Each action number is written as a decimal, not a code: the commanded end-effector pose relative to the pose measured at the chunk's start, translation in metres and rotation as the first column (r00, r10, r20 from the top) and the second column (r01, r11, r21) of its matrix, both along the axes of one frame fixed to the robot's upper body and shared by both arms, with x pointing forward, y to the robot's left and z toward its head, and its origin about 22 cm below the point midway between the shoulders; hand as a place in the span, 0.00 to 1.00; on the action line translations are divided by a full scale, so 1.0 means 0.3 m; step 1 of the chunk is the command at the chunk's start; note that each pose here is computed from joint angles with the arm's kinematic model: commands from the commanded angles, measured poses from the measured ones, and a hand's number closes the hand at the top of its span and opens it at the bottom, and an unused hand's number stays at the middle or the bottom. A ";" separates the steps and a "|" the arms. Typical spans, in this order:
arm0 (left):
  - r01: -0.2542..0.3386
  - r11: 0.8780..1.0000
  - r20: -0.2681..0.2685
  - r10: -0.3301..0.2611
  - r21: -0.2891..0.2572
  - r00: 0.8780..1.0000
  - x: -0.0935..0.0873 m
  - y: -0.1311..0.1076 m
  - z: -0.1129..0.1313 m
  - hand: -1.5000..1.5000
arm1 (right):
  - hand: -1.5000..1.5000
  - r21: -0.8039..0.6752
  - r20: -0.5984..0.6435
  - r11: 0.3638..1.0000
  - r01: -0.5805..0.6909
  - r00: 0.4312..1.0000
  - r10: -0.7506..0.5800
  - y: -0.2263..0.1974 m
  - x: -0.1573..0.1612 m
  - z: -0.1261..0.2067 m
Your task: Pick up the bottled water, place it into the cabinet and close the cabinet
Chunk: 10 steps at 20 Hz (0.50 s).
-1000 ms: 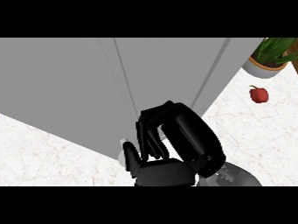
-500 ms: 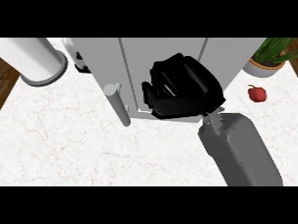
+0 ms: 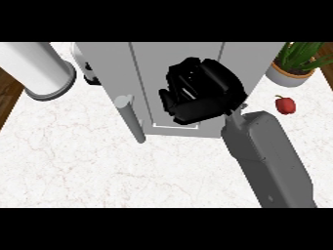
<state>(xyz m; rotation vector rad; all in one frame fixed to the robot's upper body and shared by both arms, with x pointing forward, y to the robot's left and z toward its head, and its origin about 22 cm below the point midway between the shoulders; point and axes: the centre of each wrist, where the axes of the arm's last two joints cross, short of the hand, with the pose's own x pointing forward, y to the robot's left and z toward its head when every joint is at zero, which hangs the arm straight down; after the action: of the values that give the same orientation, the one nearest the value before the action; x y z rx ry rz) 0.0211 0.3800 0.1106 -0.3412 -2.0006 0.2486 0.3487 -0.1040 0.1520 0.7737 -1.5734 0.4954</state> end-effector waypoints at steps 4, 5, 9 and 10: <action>0.016 1.000 -0.007 -0.016 -0.012 1.000 -0.002 -0.006 0.030 0.00 | 1.00 -0.001 -0.047 0.998 0.066 0.997 -0.066 0.053 0.110 0.064; 0.034 0.999 -0.002 -0.034 -0.005 0.999 -0.019 0.012 0.035 0.00 | 1.00 0.026 -0.061 0.997 0.071 0.996 -0.069 0.045 0.124 0.044; 0.036 0.999 -0.009 -0.036 -0.008 0.999 0.012 0.002 0.028 0.00 | 1.00 0.026 -0.062 1.000 -0.008 0.998 0.010 0.083 0.113 0.056; 0.049 0.999 -0.015 -0.049 -0.006 0.999 0.014 0.004 0.022 0.00 | 1.00 0.032 -0.060 0.999 -0.004 0.998 0.006 0.109 0.110 0.072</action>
<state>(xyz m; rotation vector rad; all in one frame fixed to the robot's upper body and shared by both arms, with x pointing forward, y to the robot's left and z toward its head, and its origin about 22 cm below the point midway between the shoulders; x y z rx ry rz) 0.0219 0.3811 0.1165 -0.3779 -1.9828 0.2361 0.3563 -0.1027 0.1537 0.8172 -1.5353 0.5229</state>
